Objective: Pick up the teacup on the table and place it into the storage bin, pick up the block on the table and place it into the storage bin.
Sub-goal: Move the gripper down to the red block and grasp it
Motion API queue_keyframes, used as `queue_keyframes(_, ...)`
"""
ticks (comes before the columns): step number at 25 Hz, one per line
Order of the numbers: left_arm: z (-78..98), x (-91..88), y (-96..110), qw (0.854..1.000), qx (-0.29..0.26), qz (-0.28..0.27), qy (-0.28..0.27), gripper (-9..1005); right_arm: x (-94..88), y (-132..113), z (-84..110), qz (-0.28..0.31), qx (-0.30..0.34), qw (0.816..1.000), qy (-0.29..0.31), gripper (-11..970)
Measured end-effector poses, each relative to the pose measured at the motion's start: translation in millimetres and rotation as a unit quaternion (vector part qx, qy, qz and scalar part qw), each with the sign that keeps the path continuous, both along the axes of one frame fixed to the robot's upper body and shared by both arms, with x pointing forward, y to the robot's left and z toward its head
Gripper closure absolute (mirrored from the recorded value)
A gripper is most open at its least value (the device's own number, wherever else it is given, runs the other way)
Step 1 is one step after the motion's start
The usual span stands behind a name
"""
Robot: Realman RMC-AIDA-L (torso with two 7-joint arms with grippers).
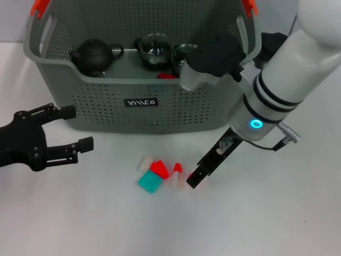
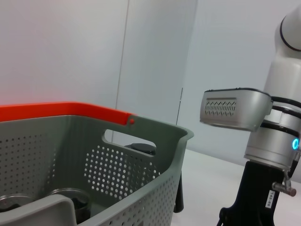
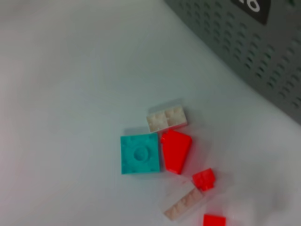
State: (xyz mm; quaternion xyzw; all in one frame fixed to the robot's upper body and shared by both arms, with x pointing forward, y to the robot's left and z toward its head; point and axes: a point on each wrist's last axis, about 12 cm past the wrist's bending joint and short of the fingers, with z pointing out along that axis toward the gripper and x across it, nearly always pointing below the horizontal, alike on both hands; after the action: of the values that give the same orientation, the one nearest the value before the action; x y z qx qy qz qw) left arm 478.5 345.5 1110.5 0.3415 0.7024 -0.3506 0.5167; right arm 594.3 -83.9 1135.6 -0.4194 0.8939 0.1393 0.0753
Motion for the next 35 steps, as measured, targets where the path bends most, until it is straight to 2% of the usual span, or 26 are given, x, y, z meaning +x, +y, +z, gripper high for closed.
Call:
queue_keyframes(15, -2.6, -2.7, 1, 1.0, -0.002, 0.003, -0.002, 109, -1.1, 16, -13.5, 0.02, -0.032, 0.999, -0.035, 110)
queue_keyframes(26, -2.6, -2.9, 1, 1.0, -0.001, 0.003, -0.004, 109, -4.7, 19, -21.0, 0.023, -0.029, 0.999, -0.031, 331)
queue_keyframes(35, -3.4, -3.0, 1, 1.0, -0.002, 0.003, -0.003, 109, -4.3, 19, -23.3, 0.019, -0.026, 0.999, -0.031, 340)
